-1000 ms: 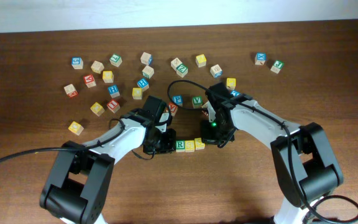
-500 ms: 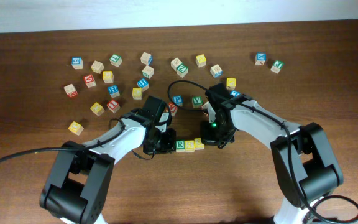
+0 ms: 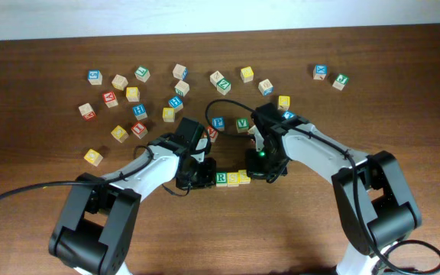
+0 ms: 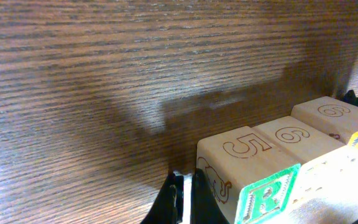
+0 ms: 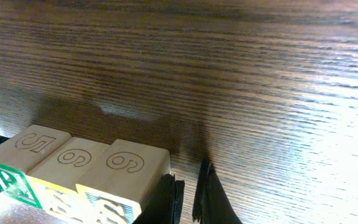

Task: Spell out RSS
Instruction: 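Hold both grippers against the row ends to align the blocks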

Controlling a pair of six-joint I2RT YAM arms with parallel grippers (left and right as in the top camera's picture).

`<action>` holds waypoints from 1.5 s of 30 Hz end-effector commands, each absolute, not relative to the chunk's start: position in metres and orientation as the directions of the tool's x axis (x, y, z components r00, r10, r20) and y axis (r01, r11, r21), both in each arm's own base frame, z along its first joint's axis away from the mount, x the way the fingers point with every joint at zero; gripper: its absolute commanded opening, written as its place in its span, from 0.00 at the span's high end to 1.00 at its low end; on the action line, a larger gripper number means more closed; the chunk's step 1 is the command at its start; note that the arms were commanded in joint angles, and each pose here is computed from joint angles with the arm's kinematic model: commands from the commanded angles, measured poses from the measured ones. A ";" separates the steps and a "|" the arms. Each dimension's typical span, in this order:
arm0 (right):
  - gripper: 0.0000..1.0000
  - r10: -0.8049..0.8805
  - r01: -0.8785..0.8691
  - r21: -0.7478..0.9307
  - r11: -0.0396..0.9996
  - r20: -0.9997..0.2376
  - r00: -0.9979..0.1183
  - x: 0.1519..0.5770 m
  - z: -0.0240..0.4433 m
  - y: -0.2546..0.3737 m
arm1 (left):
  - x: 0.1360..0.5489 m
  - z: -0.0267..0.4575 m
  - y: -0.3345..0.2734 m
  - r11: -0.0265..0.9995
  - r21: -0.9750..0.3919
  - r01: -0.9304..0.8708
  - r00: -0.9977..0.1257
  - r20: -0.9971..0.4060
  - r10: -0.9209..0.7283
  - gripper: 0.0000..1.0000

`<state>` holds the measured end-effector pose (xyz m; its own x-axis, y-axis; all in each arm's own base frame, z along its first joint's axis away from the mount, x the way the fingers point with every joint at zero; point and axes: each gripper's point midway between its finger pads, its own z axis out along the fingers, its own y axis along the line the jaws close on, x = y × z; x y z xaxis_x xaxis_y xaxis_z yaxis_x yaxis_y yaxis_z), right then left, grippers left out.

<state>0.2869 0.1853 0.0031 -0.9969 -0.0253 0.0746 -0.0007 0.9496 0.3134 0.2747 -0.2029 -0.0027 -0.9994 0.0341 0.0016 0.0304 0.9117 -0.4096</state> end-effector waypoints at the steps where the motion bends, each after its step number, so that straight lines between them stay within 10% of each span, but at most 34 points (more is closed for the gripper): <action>1: 0.94 -0.023 -0.014 0.207 0.978 0.038 -0.999 0.291 -0.016 0.170 | 0.271 -0.013 -0.199 0.926 -0.376 0.016 -0.999 0.023 0.027 1.00; 24: 0.96 0.019 0.069 0.307 0.949 0.164 -0.986 0.266 -0.009 0.193 | 0.276 -0.012 -0.201 0.923 -0.385 0.026 -1.000 0.002 0.029 1.00; 36: 0.94 0.031 0.034 0.052 0.998 0.050 -0.998 0.282 -0.019 0.149 | 0.273 -0.017 -0.187 0.950 -0.311 0.012 -1.000 0.012 0.017 1.00; 45: 0.94 0.014 -0.007 0.430 0.903 -0.045 -0.999 0.325 -0.001 0.198 | 0.270 -0.018 -0.186 0.952 -0.306 0.008 -1.000 0.025 0.017 1.00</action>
<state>0.3314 0.1888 0.0067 -0.9963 0.0428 -0.0741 0.0108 0.9217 0.3877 0.2757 -0.1982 -0.0033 -0.9995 0.0311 -0.0020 0.0296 0.9262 -0.3760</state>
